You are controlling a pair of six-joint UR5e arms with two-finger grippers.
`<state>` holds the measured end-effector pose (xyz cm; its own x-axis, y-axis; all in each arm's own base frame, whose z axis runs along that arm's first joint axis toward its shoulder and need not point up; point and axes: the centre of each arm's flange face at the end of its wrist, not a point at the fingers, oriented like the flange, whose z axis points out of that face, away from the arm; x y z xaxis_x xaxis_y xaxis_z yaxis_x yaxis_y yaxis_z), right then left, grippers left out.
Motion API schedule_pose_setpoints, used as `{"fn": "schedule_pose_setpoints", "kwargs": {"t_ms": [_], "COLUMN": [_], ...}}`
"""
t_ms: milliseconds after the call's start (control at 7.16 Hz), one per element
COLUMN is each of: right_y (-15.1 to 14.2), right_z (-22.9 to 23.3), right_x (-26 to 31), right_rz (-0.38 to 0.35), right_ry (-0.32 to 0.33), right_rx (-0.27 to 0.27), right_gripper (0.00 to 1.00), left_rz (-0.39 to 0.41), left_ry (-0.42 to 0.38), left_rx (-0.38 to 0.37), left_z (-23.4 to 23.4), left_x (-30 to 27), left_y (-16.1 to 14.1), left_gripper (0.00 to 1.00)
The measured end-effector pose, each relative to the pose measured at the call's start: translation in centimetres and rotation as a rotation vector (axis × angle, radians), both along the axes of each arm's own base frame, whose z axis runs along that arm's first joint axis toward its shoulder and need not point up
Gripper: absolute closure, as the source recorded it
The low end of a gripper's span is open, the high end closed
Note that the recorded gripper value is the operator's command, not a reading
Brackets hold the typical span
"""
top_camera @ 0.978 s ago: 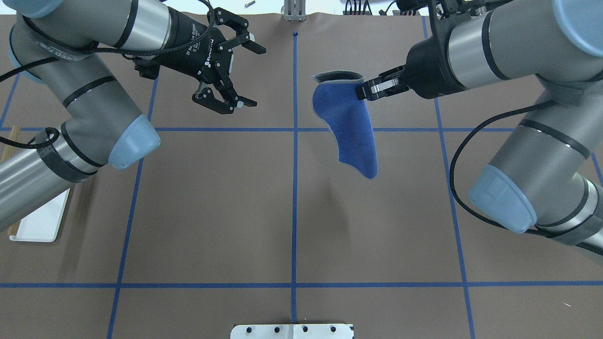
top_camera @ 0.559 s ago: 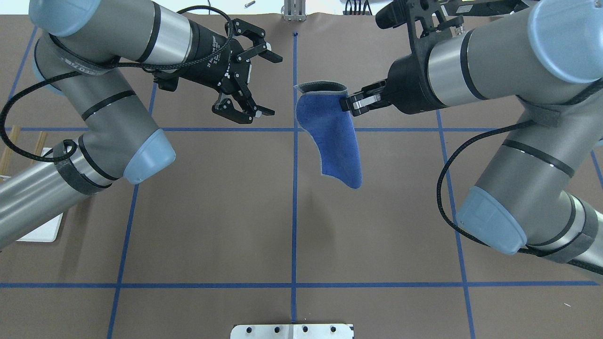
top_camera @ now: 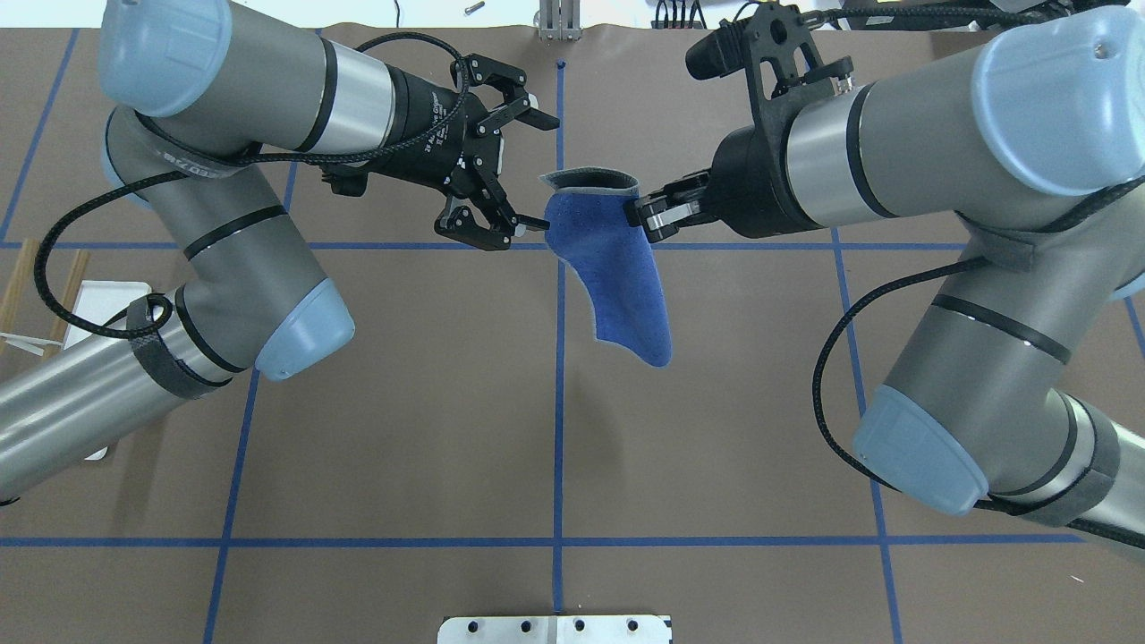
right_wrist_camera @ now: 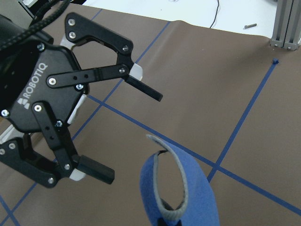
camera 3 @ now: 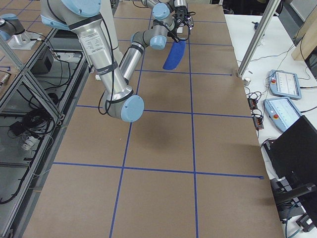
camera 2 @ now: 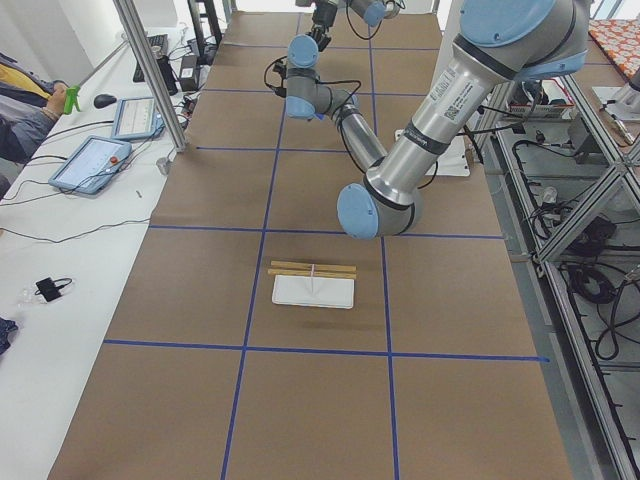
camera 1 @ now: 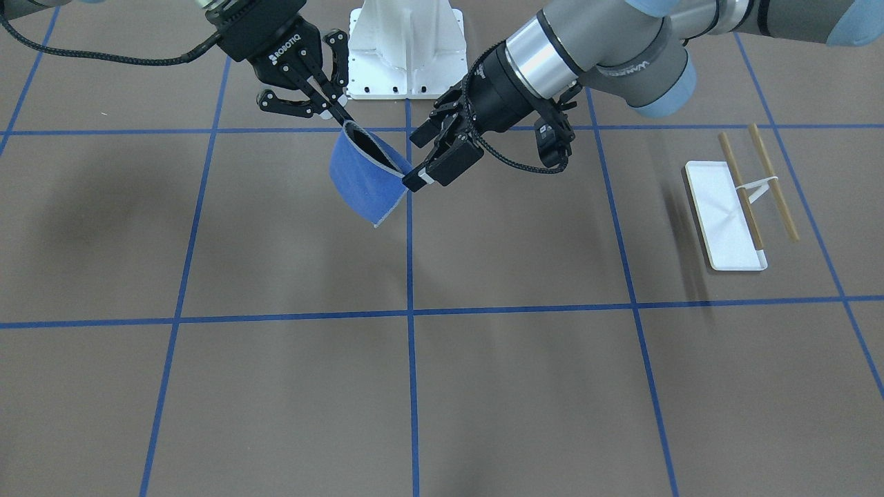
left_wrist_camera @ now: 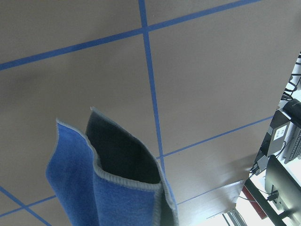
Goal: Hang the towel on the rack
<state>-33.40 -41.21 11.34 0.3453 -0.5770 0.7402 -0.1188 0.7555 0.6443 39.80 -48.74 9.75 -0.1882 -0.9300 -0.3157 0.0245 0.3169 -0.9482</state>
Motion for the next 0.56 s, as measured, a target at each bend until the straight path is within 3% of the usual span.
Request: {"fn": "schedule_pose_setpoints", "kwargs": {"t_ms": [559], "right_y": [0.35], "right_z": [-0.2], "right_x": [-0.27], "right_rz": [-0.015], "right_ry": [0.014], "right_rx": [0.067], "right_gripper": [1.0], "left_rz": [0.01], "left_ry": [0.018], "left_rx": [-0.002], "left_z": [0.08], "left_x": [0.33], "left_y": [0.86], "left_gripper": [0.02]}}
